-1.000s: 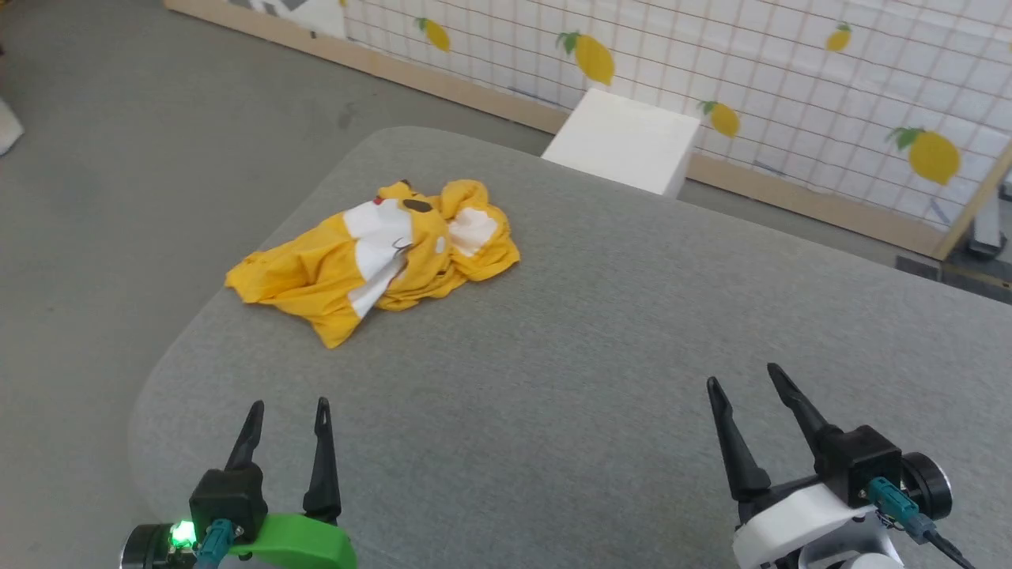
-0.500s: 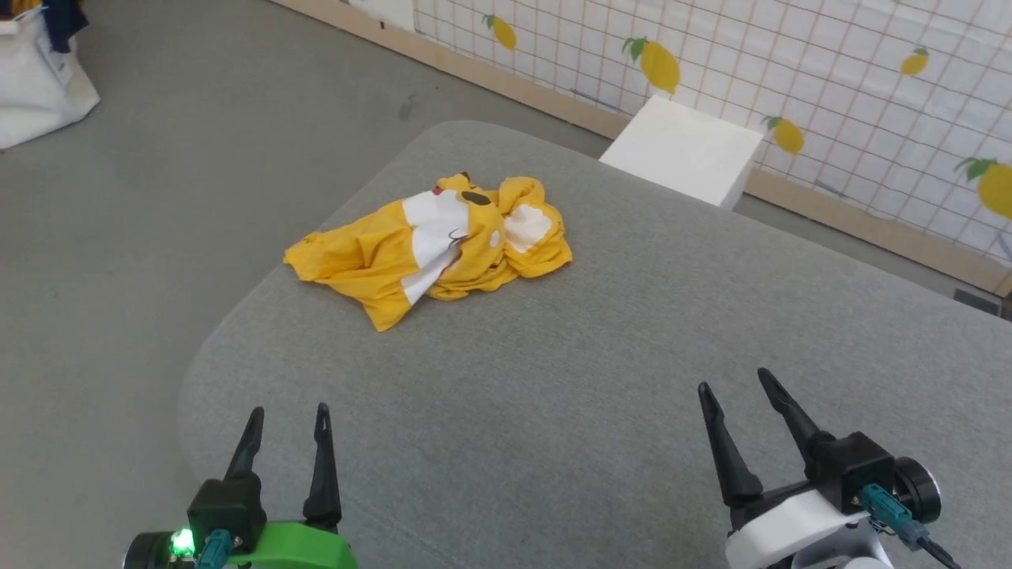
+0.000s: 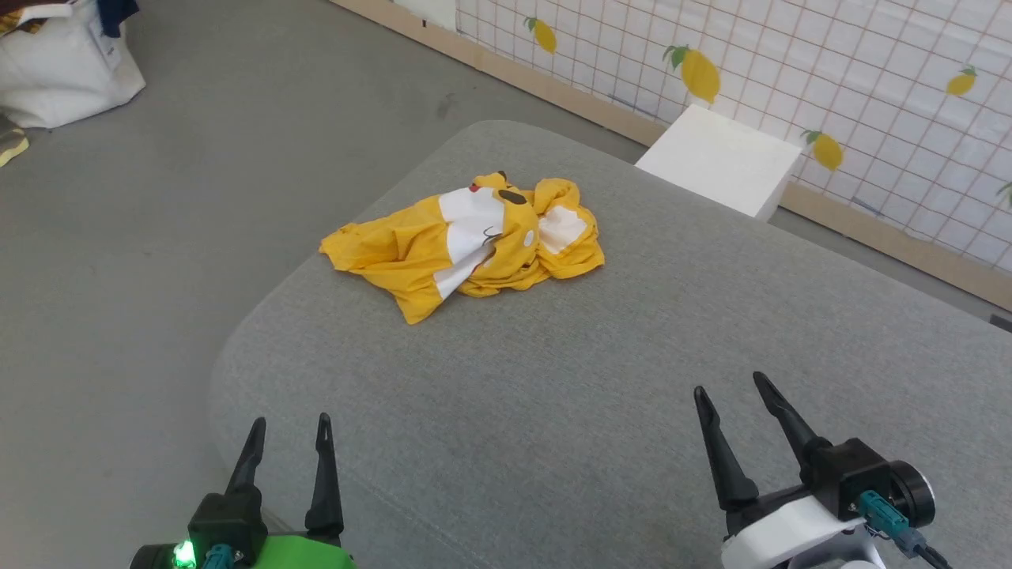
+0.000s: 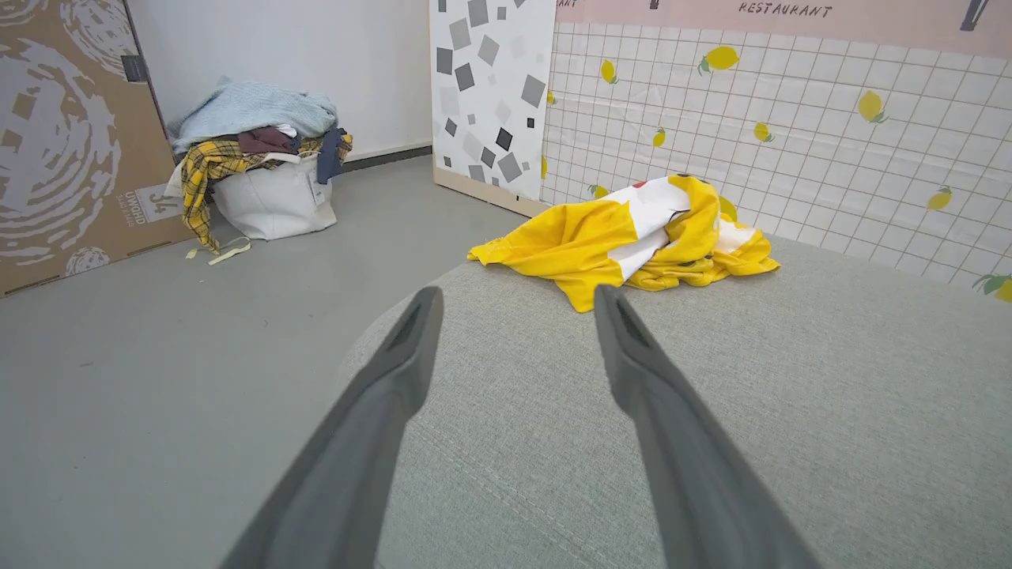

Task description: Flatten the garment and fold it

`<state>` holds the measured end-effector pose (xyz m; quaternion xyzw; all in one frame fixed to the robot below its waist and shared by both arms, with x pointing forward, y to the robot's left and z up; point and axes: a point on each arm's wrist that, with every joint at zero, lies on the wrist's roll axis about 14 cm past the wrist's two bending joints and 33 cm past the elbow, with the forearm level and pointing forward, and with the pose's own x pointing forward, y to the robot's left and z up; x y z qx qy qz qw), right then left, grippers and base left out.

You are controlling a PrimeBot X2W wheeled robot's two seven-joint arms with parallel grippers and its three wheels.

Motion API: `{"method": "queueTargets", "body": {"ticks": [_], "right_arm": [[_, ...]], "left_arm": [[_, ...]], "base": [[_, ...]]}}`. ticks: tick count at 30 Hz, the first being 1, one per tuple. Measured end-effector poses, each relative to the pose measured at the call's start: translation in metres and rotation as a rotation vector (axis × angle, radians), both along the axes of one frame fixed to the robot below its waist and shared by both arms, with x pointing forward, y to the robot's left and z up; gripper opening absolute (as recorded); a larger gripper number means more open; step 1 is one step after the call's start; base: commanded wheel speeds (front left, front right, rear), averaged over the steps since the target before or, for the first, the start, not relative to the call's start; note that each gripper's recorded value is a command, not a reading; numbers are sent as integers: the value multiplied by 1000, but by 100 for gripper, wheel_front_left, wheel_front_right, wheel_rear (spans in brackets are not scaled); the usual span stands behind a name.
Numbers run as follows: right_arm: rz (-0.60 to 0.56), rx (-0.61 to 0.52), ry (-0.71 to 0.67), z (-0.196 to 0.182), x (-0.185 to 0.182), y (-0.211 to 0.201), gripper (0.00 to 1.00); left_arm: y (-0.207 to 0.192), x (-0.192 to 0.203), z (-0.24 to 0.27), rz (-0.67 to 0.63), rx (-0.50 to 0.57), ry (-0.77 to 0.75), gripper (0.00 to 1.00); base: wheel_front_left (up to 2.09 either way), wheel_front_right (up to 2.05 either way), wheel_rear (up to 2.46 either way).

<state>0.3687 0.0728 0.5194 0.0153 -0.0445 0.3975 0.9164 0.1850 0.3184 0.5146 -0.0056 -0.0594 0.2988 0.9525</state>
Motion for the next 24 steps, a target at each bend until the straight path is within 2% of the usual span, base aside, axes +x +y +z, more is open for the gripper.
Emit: {"method": "queueTargets", "body": {"ticks": [9, 21, 24], "right_arm": [[42, 3, 1, -3, -4, 13, 100], [39, 4, -3, -1, -5, 12, 100], [32, 5, 1, -2, -3, 10, 100]], "left_arm": [[3, -12, -1, 37, -2, -9, 100], [3, -15, -3, 38, -20, -15, 100], [4, -13, 5, 31, -44, -65, 100]], "base": [[0, 0, 0], [0, 0, 0], [0, 0, 0]]}}
